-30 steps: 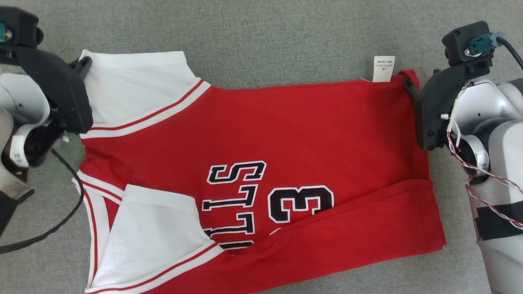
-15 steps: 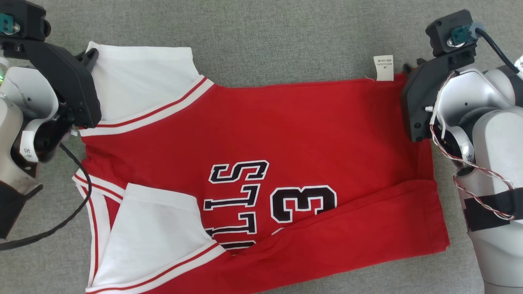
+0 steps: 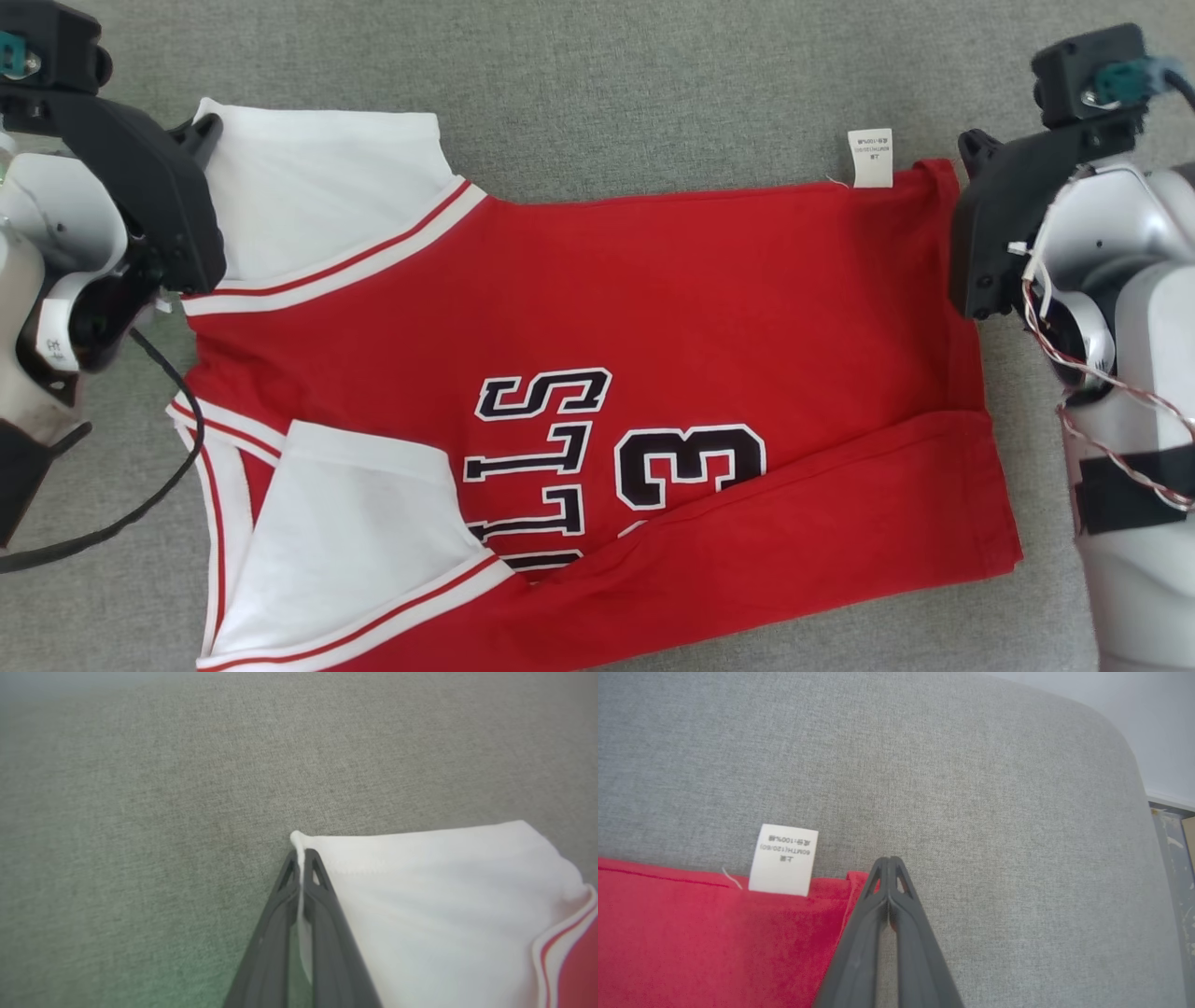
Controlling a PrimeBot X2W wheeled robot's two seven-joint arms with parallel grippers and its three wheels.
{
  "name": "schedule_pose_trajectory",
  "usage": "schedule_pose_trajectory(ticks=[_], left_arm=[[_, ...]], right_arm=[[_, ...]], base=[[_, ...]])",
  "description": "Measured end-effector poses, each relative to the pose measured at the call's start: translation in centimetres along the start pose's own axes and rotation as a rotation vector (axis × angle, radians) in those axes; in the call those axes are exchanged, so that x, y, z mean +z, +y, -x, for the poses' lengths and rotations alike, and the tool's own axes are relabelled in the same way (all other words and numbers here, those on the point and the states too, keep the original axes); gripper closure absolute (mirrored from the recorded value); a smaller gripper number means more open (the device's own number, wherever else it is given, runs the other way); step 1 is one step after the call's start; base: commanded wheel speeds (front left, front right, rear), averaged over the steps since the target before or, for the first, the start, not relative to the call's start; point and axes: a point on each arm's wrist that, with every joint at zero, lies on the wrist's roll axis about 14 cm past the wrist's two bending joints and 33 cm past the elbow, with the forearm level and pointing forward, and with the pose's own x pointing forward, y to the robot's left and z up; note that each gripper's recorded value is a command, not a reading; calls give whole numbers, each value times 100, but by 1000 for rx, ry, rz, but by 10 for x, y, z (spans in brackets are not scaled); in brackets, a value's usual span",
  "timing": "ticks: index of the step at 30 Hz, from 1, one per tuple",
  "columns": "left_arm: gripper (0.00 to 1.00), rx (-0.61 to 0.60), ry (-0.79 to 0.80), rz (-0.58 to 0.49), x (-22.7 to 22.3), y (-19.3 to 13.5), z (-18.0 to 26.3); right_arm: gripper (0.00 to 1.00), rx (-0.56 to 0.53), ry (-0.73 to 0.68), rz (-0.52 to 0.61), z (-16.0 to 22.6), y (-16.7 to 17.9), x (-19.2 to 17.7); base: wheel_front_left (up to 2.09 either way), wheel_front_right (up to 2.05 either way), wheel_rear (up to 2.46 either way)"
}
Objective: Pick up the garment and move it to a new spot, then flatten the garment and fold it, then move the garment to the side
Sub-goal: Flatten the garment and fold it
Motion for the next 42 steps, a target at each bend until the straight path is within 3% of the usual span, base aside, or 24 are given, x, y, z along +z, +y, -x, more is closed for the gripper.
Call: schedule_pose_trajectory(ticks=[4,9,10,11,23,25,26,27,28,31,33,34,37,38,40,42], left_arm=[[100,9,-17,3,1,4,7],[100,23,-21,2,2,7,16],[100,24,-21,2,1,7,17],[100,27,-24,3,3,6,18],[100,15,-7,7,-3,-3,18],[100,11,-5,8,-4,-4,16],[100,10,-3,9,-5,-4,16],[100,9,-1,9,-6,-4,15],[100,9,0,10,-7,-4,14],[100,7,0,13,-8,-4,12],[100,8,2,15,-9,-3,11],[100,6,5,14,-10,-2,11],[100,6,5,14,-10,-1,10],[100,4,5,13,-10,-1,10],[100,5,5,12,-10,-1,10],[100,3,3,10,-8,-1,10]], right_arm=[[100,25,-27,-96,2,2,-7],[100,14,-27,-128,6,-5,-15],[94,12,-43,-134,8,-6,-12],[0,13,-55,-133,9,-5,-9],[3,36,-11,11,13,16,2],[19,23,-2,31,10,14,3],[19,22,9,40,9,15,1],[36,18,24,52,8,16,-2],[44,16,36,58,7,16,-4],[37,15,63,70,4,17,-10],[37,16,74,71,1,17,-13],[42,17,80,71,0,17,-15],[61,4,85,71,0,13,-17],[63,0,86,68,0,11,-18],[94,-6,84,67,0,9,-19],[100,-16,77,61,0,5,-19]], base=[[0,0,0],[0,0,0],[0,0,0],[0,0,0],[0,0,0],[0,0,0],[0,0,0],[0,0,0],[0,0,0],[0,0,0],[0,0,0],[0,0,0],[0,0,0],[0,0,0],[0,0,0],[0,0,0]])
